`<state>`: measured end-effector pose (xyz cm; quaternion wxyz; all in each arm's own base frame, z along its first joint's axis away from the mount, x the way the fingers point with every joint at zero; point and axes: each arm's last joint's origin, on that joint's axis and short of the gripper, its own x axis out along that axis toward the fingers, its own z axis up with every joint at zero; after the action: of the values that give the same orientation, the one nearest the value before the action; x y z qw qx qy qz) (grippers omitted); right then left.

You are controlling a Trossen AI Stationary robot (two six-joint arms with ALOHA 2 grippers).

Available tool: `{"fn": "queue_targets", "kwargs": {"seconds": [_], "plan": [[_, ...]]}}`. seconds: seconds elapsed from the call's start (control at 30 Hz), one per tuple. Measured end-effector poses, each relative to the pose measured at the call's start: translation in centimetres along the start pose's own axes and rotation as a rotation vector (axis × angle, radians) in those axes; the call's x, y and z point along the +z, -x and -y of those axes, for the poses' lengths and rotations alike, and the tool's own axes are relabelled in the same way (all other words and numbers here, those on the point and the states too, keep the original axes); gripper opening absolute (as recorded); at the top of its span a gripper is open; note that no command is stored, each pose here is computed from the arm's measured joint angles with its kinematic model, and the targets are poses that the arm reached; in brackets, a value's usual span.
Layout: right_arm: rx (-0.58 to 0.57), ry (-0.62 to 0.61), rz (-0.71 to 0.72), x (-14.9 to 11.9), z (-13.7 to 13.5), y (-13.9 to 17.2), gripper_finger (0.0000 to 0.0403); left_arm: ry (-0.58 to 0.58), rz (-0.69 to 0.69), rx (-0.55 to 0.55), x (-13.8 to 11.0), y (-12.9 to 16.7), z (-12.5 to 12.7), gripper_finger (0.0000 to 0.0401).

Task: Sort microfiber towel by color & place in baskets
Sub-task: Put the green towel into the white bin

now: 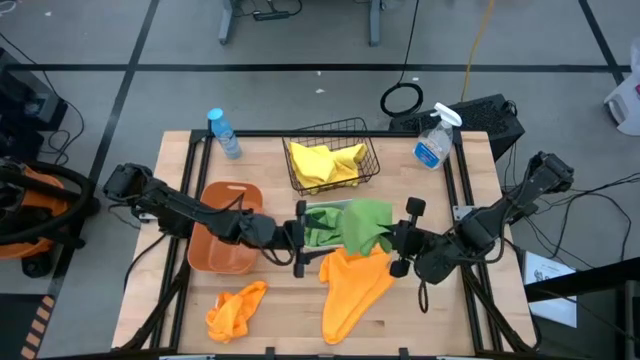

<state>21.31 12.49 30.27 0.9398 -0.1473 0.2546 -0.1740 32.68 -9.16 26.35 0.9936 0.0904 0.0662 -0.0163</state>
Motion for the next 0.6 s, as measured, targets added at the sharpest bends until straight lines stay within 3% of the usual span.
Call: {"fn": "queue_targets", "kwargs": {"seconds": [0.3, 0.6], "plan": [[0.003, 0.083, 0.208, 3.0, -2.4, -1.8, 0.0005, 0.011, 0.034, 0.015, -0.9, -1.2, 0.4, 0.0258], [-0.044, -0.033, 0.298, 4.2, -3.5, -5.0, 0.0029, 0.015, 0.061, 0.022, -0.7, -1.3, 0.4, 0.0258]]}}
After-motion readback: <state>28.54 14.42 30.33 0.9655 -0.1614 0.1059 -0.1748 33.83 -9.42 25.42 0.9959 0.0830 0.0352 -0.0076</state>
